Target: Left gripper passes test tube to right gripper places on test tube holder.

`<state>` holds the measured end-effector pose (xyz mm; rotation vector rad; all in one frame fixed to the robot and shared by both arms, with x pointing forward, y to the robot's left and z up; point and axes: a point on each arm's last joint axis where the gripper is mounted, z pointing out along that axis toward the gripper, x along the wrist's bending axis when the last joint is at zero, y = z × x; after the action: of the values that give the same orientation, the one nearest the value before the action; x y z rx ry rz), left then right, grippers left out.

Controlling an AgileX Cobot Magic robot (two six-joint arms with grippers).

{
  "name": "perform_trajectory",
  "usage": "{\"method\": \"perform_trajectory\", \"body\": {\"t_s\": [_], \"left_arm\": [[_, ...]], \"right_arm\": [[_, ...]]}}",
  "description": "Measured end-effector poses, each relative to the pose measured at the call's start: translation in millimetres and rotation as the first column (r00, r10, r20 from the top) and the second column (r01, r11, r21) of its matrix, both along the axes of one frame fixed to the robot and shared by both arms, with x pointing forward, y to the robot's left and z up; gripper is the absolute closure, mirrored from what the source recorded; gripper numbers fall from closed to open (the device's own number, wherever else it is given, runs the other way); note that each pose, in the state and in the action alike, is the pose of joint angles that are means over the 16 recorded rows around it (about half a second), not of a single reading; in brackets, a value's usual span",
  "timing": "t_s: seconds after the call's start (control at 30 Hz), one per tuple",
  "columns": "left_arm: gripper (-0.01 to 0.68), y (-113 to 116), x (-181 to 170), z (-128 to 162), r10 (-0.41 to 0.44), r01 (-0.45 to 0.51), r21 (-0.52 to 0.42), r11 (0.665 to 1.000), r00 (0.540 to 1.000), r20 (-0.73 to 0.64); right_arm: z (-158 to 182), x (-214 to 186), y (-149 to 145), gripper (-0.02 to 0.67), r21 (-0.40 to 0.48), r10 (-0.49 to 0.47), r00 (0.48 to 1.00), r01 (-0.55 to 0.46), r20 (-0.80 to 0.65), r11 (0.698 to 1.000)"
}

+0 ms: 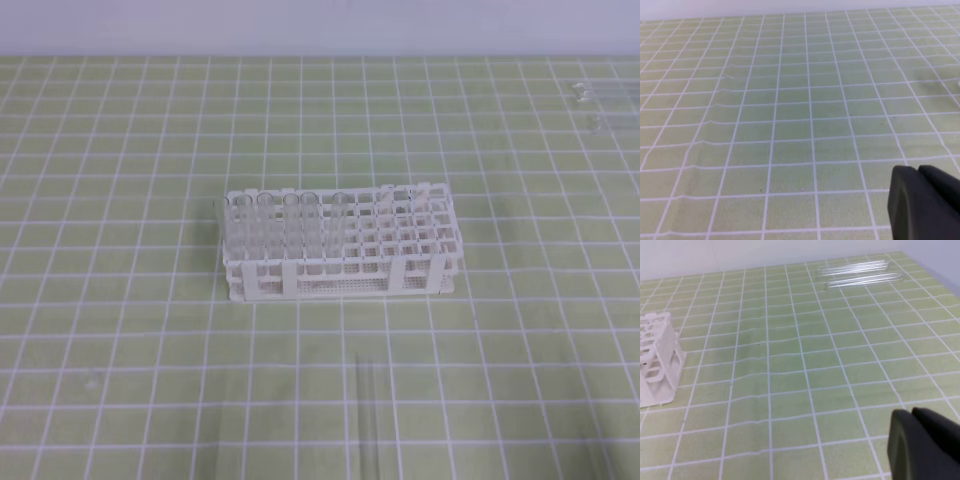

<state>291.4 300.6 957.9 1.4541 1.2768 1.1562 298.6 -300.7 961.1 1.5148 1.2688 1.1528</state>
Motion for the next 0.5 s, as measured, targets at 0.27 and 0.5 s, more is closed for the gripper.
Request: {"method": "perform_trajectory", "body": {"t_s": [0.27, 0.5], "left_arm": [[0.675, 0.0, 0.4, 0.5, 0.000, 0.000, 0.000, 1.000, 1.000, -0.008], [0.675, 0.0, 0.7, 0.5, 0.000, 0.000, 0.001, 1.000, 1.000, -0.015]], "right_arm": [[0.0, 0.0, 0.0, 0.666, 0.000, 0.000, 1.000, 0.000, 0.000, 1.000], [0.0, 0.0, 0.0, 0.666, 0.000, 0.000, 1.000, 0.000, 0.000, 1.000]]}}
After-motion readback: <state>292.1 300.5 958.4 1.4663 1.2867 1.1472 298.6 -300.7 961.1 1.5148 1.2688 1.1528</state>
